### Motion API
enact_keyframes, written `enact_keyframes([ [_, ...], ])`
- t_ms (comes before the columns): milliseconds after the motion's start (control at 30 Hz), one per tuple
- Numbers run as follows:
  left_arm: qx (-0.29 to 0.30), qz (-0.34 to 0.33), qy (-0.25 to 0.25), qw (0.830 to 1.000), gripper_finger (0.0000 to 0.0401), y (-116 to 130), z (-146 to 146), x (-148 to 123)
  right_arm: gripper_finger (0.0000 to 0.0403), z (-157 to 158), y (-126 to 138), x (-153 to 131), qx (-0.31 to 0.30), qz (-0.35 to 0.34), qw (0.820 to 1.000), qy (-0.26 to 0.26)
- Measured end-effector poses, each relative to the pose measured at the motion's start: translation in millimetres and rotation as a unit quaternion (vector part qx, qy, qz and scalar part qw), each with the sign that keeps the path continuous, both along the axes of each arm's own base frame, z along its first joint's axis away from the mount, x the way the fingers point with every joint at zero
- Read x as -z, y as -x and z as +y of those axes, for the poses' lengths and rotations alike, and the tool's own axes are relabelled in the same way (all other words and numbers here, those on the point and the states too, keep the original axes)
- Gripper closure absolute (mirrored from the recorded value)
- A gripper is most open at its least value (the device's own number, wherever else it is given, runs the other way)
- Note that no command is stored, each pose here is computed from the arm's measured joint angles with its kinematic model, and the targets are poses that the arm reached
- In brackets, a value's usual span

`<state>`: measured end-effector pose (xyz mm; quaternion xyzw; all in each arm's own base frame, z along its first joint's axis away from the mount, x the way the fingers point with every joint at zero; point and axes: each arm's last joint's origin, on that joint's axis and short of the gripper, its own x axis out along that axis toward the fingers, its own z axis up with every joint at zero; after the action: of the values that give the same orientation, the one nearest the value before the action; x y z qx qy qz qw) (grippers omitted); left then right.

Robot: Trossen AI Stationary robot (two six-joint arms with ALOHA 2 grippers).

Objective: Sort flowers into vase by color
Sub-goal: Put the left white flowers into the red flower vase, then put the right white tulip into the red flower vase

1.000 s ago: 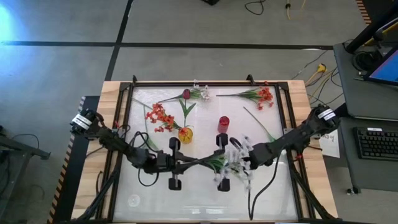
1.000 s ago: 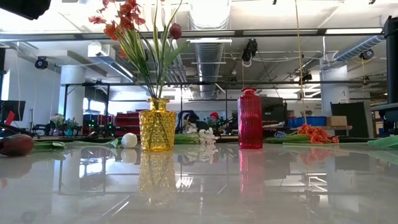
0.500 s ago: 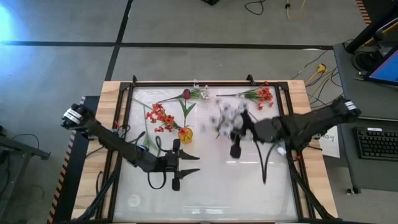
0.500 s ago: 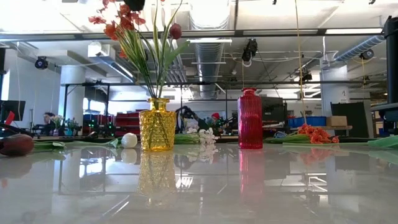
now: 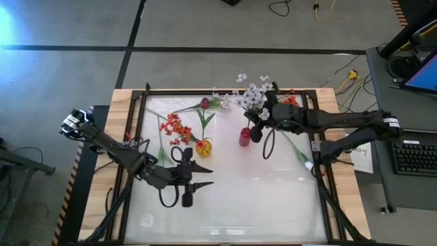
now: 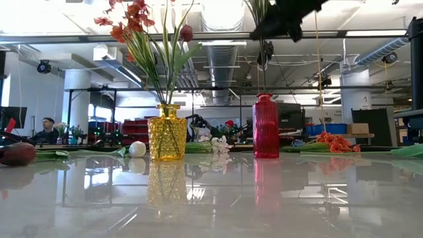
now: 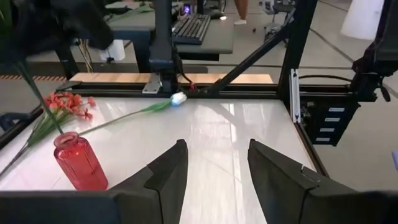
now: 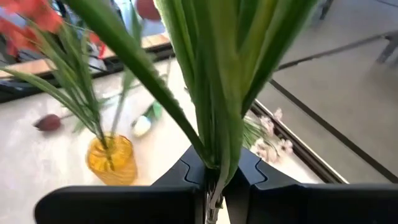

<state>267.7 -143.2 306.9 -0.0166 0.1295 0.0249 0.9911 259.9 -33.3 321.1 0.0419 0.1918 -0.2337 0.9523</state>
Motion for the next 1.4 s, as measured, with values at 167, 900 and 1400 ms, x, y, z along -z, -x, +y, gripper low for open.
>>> enact_keyframes([
  [167,-0.015,-0.009,-0.007,1.0,0.0252,4.6,3.1,-3.9,0.0381,-3.4,-0.7,13.0,0.005,-0.016,1.0,0.0],
  [900,-0.045,-0.011,-0.028,0.999,0.0252,7.8,7.1,-6.0,0.0247,-2.0,9.1,42.8,0.032,0.026,0.997,-0.068],
  [1400,-0.046,0.024,-0.044,0.998,0.0252,9.8,8.6,1.3,0.0166,7.7,54.4,49.0,0.096,0.106,0.953,-0.268],
])
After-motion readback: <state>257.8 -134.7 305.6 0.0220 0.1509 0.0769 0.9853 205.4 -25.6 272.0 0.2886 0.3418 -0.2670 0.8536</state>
